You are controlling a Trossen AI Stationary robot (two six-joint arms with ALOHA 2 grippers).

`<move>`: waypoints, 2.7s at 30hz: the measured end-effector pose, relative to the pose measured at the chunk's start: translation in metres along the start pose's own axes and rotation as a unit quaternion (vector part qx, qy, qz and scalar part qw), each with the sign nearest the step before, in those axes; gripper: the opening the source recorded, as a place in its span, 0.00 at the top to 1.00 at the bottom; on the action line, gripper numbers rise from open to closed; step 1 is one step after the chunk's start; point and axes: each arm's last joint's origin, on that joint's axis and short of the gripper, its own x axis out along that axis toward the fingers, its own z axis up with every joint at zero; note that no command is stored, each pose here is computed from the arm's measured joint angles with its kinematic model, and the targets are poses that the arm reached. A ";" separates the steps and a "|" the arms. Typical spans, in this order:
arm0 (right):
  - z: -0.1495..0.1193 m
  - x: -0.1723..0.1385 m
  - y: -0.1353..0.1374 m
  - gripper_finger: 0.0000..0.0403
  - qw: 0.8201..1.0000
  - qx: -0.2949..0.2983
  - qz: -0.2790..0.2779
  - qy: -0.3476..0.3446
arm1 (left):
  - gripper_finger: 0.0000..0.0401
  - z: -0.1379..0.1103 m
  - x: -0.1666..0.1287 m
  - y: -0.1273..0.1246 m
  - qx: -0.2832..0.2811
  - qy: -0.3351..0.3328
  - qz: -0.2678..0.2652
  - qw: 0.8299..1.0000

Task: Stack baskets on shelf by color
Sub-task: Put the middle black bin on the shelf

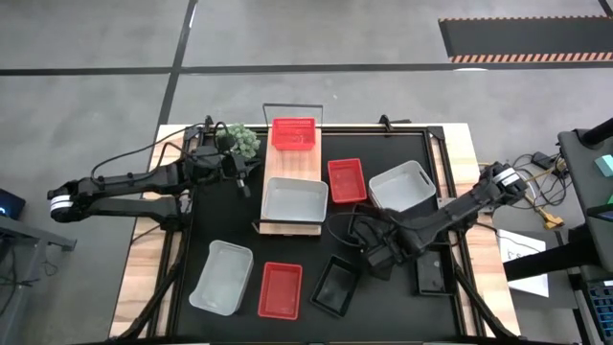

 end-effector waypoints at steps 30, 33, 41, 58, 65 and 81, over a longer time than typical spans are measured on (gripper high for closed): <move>0.115 -0.017 -0.187 0.98 0.982 -0.137 0.037 -0.127 | 1.00 -0.004 0.012 -0.004 0.016 0.019 -0.010 1.000; 0.119 -0.011 -0.200 0.98 0.976 -0.140 0.056 -0.156 | 1.00 -0.006 0.017 -0.006 0.021 0.031 -0.017 0.999; 0.123 0.001 -0.208 0.98 0.971 -0.144 0.044 -0.184 | 1.00 -0.003 0.030 -0.008 0.031 0.024 -0.014 0.999; 0.111 0.025 -0.196 0.98 0.970 -0.137 0.043 -0.196 | 1.00 0.035 0.025 0.006 -0.010 0.030 -0.068 0.997; 0.112 0.028 -0.195 0.98 0.968 -0.150 0.040 -0.197 | 1.00 0.034 0.026 0.005 -0.022 0.042 -0.072 0.996; 0.111 0.028 -0.195 0.98 0.967 -0.158 0.040 -0.195 | 1.00 0.021 0.065 0.002 -0.011 0.095 -0.076 0.993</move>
